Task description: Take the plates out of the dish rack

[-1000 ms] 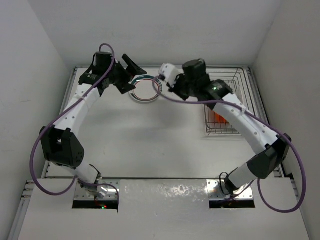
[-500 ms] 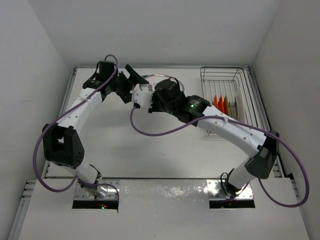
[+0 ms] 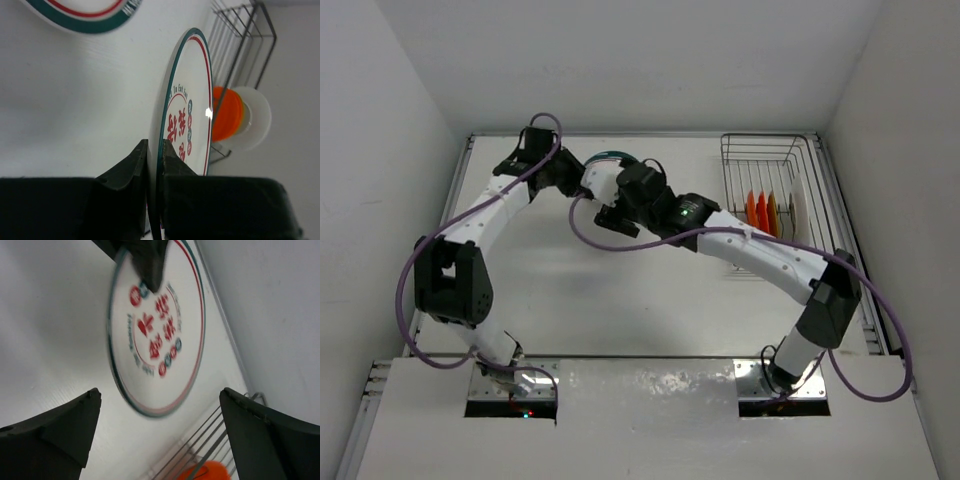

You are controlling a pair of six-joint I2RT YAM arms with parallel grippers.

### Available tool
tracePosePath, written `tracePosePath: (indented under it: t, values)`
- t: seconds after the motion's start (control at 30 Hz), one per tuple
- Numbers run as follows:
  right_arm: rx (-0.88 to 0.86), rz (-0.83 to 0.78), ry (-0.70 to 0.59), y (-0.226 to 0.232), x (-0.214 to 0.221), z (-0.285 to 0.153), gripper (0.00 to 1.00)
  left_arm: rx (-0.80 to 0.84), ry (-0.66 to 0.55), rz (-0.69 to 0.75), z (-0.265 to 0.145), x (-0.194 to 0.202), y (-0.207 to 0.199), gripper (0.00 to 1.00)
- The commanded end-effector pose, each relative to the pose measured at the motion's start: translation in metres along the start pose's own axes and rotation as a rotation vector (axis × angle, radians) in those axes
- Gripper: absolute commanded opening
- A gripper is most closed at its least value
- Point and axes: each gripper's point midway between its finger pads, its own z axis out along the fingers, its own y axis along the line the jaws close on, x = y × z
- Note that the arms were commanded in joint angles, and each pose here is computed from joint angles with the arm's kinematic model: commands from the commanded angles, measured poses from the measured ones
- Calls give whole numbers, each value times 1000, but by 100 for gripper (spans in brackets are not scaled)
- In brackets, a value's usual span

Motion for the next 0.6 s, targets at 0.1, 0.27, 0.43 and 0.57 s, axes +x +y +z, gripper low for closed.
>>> tracePosePath:
  t: [0.1, 0.27, 0.43, 0.57]
  values:
    - [175, 644, 4, -61, 46, -57, 99, -61, -362, 134, 34, -105, -2, 0]
    - [273, 800, 13, -79, 79, -108, 99, -78, -381, 117, 83, -143, 25, 0]
    - [408, 853, 90, -92, 115, -159, 99, -68, -337, 110, 118, -159, 38, 1]
    - [469, 957, 226, -95, 154, -177, 99, -81, -291, 99, 134, -158, 44, 49]
